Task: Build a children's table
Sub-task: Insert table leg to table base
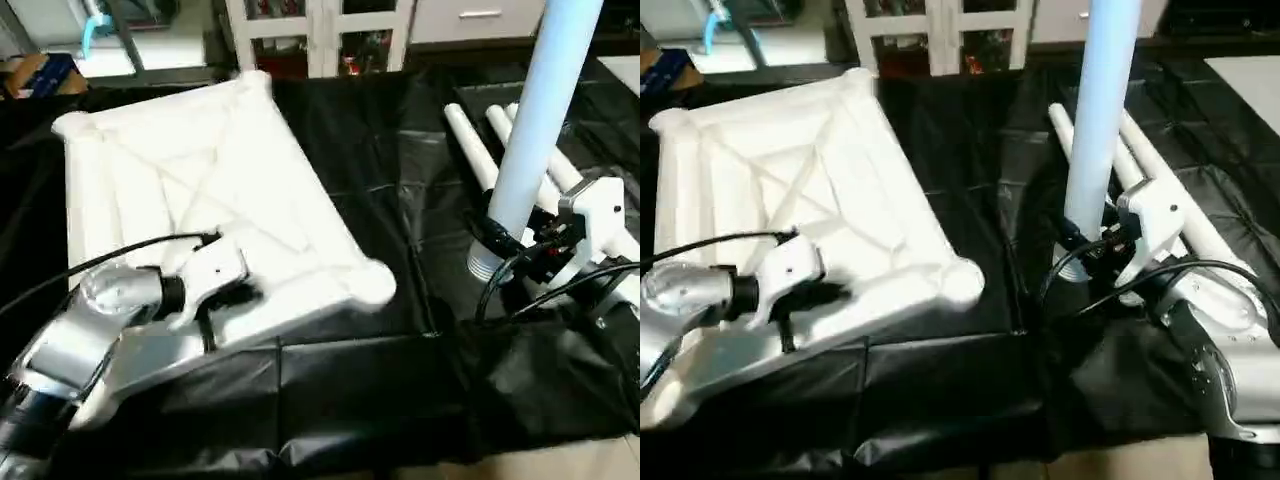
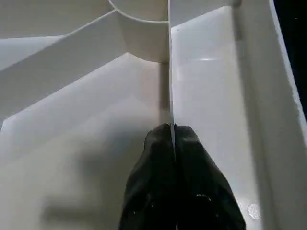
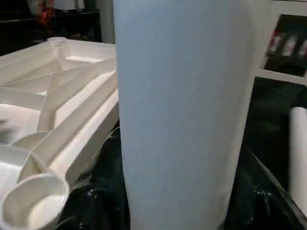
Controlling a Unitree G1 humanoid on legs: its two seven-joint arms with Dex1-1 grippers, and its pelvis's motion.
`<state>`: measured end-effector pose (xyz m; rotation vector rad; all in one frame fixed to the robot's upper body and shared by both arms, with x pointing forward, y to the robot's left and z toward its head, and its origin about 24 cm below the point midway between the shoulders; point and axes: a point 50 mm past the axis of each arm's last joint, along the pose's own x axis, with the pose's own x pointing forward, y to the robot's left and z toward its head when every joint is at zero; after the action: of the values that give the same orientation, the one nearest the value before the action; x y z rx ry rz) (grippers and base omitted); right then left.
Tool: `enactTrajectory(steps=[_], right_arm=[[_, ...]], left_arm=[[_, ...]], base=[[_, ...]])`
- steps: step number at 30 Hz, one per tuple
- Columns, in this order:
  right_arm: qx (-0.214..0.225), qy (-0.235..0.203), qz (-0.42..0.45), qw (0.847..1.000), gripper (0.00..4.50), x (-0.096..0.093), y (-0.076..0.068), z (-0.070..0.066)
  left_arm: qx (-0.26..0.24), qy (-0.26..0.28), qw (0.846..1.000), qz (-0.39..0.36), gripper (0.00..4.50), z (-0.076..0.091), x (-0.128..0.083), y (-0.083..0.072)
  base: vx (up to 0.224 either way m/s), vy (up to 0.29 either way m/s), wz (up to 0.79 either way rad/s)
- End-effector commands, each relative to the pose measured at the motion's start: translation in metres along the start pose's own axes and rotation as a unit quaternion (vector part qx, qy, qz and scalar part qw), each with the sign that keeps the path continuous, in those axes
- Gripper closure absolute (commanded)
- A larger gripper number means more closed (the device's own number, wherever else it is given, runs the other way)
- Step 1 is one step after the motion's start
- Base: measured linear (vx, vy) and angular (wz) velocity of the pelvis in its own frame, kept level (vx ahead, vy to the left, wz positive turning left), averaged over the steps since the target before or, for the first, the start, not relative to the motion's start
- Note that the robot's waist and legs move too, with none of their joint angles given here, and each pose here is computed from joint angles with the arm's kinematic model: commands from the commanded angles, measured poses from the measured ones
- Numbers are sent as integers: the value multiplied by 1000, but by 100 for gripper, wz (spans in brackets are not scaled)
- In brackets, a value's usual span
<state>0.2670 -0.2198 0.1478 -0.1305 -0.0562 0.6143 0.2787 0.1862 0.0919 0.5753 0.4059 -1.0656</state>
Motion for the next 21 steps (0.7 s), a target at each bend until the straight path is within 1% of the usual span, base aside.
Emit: enactTrajectory(steps=[1, 3, 4, 5, 6, 7, 8, 9, 10, 11, 12, 13, 15, 16, 17, 18, 21], right_arm=[[-2, -11, 11, 1000, 264, 2, 5, 6], [0, -13, 10, 1000, 264, 2, 5, 6], [0, -14, 10, 1000, 264, 3, 6, 7], [1, -15, 10, 1000, 264, 3, 6, 7], [1, -15, 10, 1000, 264, 3, 6, 7], [3, -16, 11, 1000, 264, 4, 7, 7], [3, -16, 11, 1000, 264, 4, 7, 7], [5, -18, 11, 1000, 264, 5, 8, 6], [5, -18, 12, 1000, 264, 5, 8, 6], [8, -21, 12, 1000, 264, 6, 9, 7], [9, -23, 13, 1000, 264, 7, 10, 7], [11, -25, 14, 1000, 264, 9, 10, 8], [13, -30, 18, 999, 264, 13, 12, 9], [17, -33, 22, 999, 264, 15, 14, 9], [18, -35, 23, 999, 264, 16, 15, 9], [19, -37, 27, 999, 264, 18, 17, 10], [20, -40, 33, 998, 264, 21, 19, 11]], left_arm=[[-12, -4, 1000, 0, 401, 0, -4, 2], [-16, -34, 999, 2, 381, 8, -10, 7], [-16, -45, 999, 0, 381, 12, -12, 9], [-15, -60, 998, -1, 367, 16, -15, 10], [-15, -60, 998, -1, 357, 16, -15, 10], [-18, -108, 994, 0, 354, 29, -18, 12], [-18, -108, 994, 0, 348, 29, -18, 12], [-23, -142, 990, -4, 344, 39, -17, 10], [-24, -152, 988, -7, 344, 42, -17, 9], [-24, -174, 984, -20, 342, 49, -15, 3], [-23, -184, 982, -30, 316, 53, -13, -1], [-24, -188, 980, -54, 316, 55, -10, -9], [-15, -181, 980, -79, 309, 56, -3, -23], [-13, -175, 980, -93, 291, 56, 1, -31], [-11, -172, 980, -95, 291, 55, 2, -33], [-11, -164, 982, -94, 269, 53, 6, -37], [-7, -148, 986, -78, 259, 49, 11, -40]], base=[[0, 0, 0], [0, 0, 0], [0, 0, 0], [0, 0, 0], [0, 0, 0], [0, 0, 0], [0, 0, 0], [0, 0, 0], [0, 0, 0], [0, 0, 0], [0, 0, 0], [0, 0, 0], [0, 0, 0], [0, 0, 0], [0, 0, 0], [0, 0, 0], [0, 0, 0]])
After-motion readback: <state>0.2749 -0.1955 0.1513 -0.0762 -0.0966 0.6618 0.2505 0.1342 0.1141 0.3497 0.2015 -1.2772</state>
